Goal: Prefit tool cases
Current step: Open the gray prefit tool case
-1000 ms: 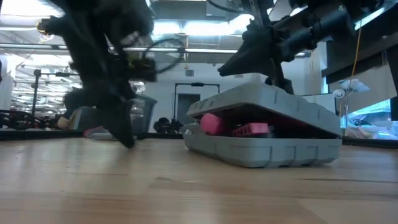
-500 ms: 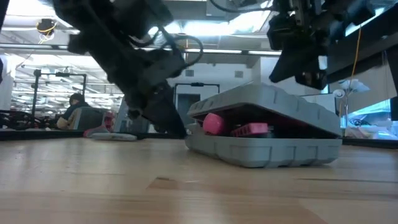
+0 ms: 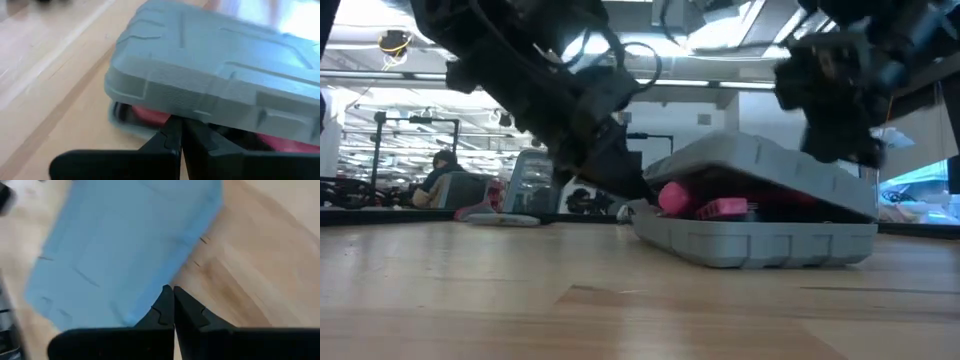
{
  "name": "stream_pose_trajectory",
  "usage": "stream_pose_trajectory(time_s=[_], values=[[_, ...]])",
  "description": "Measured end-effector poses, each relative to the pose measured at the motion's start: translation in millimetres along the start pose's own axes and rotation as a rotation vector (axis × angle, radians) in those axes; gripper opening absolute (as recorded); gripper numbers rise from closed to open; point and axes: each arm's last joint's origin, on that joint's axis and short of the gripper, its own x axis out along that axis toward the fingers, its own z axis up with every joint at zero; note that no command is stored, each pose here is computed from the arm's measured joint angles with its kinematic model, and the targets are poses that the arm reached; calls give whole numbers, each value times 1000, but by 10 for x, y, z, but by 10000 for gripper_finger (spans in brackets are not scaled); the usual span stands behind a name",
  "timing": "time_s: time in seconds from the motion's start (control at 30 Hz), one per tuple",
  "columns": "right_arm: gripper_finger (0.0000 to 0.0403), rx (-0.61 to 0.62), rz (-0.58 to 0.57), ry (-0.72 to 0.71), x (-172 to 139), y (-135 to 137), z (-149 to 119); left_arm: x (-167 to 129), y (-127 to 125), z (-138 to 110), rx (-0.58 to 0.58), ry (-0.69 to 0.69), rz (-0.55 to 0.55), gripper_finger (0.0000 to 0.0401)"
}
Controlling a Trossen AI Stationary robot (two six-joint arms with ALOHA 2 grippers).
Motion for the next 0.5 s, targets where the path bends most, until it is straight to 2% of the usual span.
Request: stream_pose_trajectory(time_s=[0.03,0.23,0.3,0.37,0.5], values=[[0,19,-16,0,30,-38,-52,19,10,0,-4,-3,2,0],[0,184,60,-93,192,-147,-268,63,49,39,-76,-19,-14,0],[0,243,90,-133,242,-143,-270,65,32,73,-94,-33,-27,0],[0,267,62,-136,309,-186,-288,64,-5,126,-103,-48,-40,0],[0,295,130,-173,478,-137,-237,56,-90,252,-96,-80,-68,0]])
